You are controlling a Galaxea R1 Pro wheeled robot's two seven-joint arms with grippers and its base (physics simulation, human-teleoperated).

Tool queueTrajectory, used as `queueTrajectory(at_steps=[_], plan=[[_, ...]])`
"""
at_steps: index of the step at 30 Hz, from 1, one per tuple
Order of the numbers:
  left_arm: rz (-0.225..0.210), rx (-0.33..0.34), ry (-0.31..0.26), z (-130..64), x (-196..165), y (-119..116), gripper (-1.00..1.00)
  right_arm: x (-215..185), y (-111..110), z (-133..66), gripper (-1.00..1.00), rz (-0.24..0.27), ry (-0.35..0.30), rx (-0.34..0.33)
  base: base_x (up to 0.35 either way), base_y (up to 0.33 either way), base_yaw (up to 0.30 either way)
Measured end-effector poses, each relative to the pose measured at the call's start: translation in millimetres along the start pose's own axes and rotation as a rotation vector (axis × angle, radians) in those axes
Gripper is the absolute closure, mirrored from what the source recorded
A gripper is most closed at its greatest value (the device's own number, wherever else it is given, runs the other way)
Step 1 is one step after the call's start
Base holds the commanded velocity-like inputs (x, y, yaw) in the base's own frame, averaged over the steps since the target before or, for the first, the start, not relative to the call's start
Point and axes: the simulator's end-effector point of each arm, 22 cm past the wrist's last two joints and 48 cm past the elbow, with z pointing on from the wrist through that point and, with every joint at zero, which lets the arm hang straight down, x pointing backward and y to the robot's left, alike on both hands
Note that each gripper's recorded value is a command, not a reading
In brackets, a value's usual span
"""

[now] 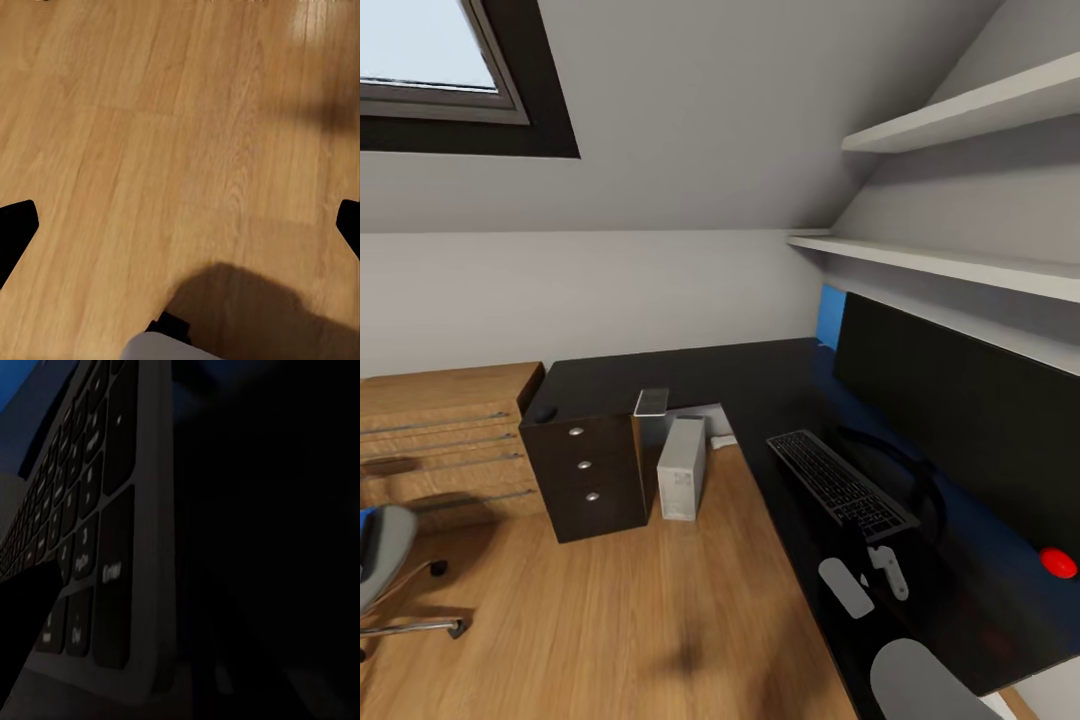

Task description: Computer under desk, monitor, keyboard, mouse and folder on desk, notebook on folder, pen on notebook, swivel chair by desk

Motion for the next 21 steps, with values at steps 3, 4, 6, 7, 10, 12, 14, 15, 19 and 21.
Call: queueTrajectory(at_steps=[3,4,6,7,10,12,14,15,19,21], plan=[[-0.001,0.0,-0.002,-0.2,-0.3,-0.2,-1.0,-0.4,0.4,-0.1,1.0,-0.004,-0.001,-0.003,0.203,0.0,0.0],[0.0,0.001,-0.001,-0.2,-0.1,-0.3,-1.0,0.4,-1.2,-0.1,1.0,0.0,0.001,0.002,0.134,0.0,0.0],[0.0,0.001,0.001,-0.2,0.4,-0.4,-1.0,-0.6,0.0,0.3,1.0,-0.009,-0.002,-0.003,0.07,0.0,0.0],[0.001,0.001,0.001,-0.1,0.4,-0.3,-1.0,0.0,0.1,0.1,1.0,-0.001,0.001,0.0,0.035,0.0,0.0],[0.0,0.0,0.002,-0.1,0.4,-0.3,-1.0,0.5,-0.6,0.2,1.0,-0.001,0.002,0.001,0.019,0.01,0.0],[0.0,0.0,0.002,-0.1,0.4,-0.2,-1.0,-0.7,-0.8,0.5,1.0,-0.001,-0.002,0.002,0.035,0.14,0.0],[0.0,-0.001,0.001,0.0,0.2,0.2,-1.0,-2.5,-1.6,0.8,1.0,-0.002,-0.008,0.003,0.067,0.22,0.0],[0.0,-0.001,0.001,0.1,0.2,0.3,-1.0,-1.9,-1.6,0.8,1.0,0.001,-0.005,0.004,0.049,0.157,0.0],[0.0,-0.002,0.001,0.3,0.1,0.8,-1.0,-1.0,-1.6,0.6,1.0,0.001,-0.003,0.004,0.018,0.056,0.0],[0.0,-0.002,0.001,0.3,0.1,0.8,-1.0,-1.1,-1.3,0.6,1.0,0.001,-0.003,0.004,0.004,0.014,0.0]])
